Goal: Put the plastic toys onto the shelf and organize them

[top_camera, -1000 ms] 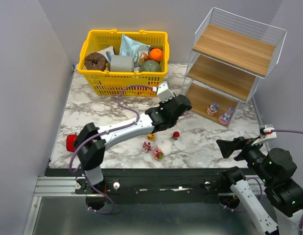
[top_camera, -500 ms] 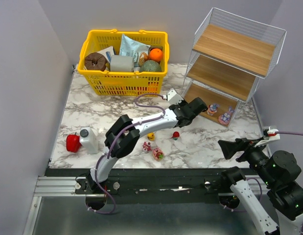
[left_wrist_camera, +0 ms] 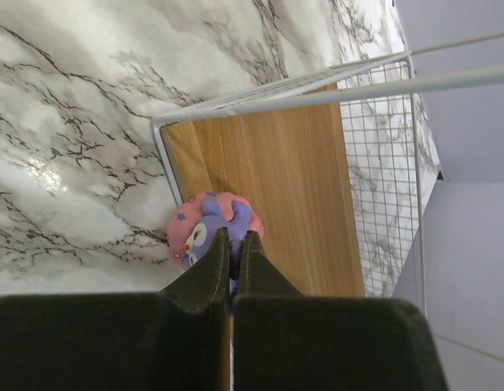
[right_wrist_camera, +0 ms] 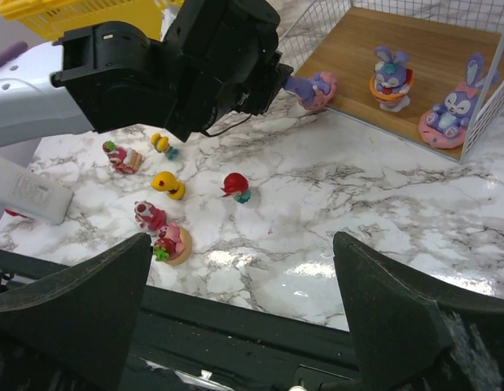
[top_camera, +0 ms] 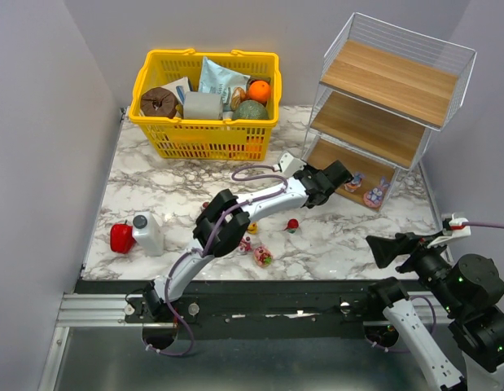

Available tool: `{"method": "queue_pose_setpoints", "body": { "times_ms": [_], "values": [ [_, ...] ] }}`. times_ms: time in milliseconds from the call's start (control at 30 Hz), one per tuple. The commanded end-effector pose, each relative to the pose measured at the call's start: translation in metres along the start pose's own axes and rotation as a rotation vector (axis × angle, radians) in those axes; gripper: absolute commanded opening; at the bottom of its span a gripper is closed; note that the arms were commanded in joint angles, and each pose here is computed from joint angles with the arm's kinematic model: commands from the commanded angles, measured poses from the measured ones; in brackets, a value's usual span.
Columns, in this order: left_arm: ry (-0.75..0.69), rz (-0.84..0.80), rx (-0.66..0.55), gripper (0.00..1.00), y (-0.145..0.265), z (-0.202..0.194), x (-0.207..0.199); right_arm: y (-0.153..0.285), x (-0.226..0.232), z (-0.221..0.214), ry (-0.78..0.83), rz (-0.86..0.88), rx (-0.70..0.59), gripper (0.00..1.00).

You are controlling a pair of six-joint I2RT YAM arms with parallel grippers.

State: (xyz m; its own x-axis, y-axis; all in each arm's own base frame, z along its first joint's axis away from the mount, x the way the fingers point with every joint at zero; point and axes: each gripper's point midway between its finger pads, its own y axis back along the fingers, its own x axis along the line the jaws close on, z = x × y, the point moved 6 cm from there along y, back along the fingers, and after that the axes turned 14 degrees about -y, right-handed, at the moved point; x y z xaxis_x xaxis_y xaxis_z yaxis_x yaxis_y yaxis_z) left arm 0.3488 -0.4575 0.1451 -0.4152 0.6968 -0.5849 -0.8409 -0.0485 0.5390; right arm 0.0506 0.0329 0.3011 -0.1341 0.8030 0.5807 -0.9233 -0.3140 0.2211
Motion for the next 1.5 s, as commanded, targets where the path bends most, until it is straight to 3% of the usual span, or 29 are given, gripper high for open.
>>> {"method": "queue_pose_setpoints", "body": {
  "times_ms": [0, 400, 500, 533, 733, 1067, 1467],
  "values": [
    [0.076, 0.010, -0.124, 0.00, -0.010, 0.011, -0.006, 0.008, -0.005, 0.000, 0.017, -0.030, -0.011, 0.99],
    [0.055, -0.003, -0.148, 0.00, -0.026, 0.001, -0.011, 0.007, -0.007, 0.001, 0.025, -0.045, -0.011, 0.99],
    [0.039, -0.007, -0.142, 0.11, -0.029, -0.005, -0.009, 0.006, -0.008, 0.000, 0.030, -0.050, -0.010, 0.99],
    [0.040, -0.008, -0.141, 0.19, -0.029, -0.005, -0.010, 0.006, -0.008, 0.000, 0.030, -0.050, -0.010, 0.99],
    [0.043, -0.030, -0.148, 0.39, -0.027, -0.007, -0.014, 0.007, -0.010, -0.001, 0.034, -0.056, -0.007, 0.99],
    [0.045, -0.076, -0.187, 0.52, -0.017, 0.004, -0.029, 0.009, -0.011, -0.001, 0.040, -0.060, -0.012, 0.99],
    [0.032, -0.111, -0.221, 0.56, -0.003, 0.013, -0.037, 0.013, -0.013, 0.000, 0.042, -0.077, -0.020, 0.99]
  ]
}}
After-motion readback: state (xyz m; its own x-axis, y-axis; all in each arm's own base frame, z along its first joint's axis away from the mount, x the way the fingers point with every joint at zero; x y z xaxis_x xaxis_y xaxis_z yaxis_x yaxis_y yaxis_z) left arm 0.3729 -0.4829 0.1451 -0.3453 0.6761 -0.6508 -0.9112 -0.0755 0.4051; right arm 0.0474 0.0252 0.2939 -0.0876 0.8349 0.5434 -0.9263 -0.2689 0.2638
